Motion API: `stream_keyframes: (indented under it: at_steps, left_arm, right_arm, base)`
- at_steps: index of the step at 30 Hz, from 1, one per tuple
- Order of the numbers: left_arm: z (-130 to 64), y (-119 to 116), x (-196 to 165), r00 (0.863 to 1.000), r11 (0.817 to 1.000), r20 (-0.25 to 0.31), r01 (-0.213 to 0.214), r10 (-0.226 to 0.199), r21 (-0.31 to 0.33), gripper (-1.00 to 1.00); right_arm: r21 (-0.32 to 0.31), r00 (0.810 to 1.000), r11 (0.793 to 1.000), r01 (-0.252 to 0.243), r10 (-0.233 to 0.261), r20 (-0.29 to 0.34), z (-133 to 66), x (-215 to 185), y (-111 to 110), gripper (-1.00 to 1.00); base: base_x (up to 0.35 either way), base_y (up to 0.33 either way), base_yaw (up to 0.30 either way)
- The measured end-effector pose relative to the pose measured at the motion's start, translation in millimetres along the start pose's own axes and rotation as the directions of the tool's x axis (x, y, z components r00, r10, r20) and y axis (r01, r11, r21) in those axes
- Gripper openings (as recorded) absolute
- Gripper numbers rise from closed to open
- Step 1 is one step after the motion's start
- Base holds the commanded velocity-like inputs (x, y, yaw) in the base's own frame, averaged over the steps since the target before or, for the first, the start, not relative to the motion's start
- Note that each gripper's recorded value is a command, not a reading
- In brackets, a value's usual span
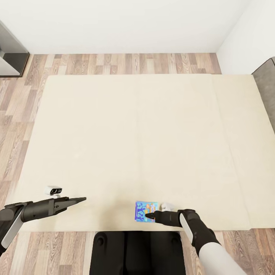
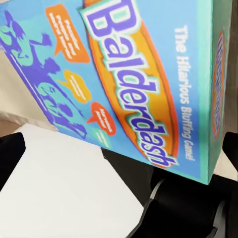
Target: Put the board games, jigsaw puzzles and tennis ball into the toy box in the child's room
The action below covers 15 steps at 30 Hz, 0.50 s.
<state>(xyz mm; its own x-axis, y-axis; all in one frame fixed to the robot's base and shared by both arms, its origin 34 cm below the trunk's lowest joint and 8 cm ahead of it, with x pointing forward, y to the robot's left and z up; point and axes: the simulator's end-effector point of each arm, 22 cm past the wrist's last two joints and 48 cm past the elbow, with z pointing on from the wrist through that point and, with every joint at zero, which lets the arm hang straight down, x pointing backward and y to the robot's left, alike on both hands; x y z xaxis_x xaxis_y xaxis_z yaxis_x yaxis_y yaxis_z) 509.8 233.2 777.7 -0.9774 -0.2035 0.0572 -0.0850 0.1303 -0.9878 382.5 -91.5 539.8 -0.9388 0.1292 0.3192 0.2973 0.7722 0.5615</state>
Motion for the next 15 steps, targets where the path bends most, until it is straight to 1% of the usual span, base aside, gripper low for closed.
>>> stream_keyframes:
  at_steps: [5, 15]
  left_arm:
    - [-0.6, 0.1, -0.2, 1.0, 1.0, 0.0, 0.0, 0.0, -0.001, 1.0]
    - [-1.0, 0.5, -0.1, 1.0, 1.0, 0.0, 0.001, -0.001, -0.002, 1.0]
  right_arm:
    - [-0.019, 1.0, 1.0, 0.0, 0.0, -0.002, 3.9, 1.4, 9.7, 1.0]
    - [-0.024, 1.0, 1.0, -0.002, 0.003, 0.0, 4.5, 0.9, 11.9, 1.0]
  base:
    - [0.0, 0.0, 0.0]
    - [0.0, 0.0, 0.0]
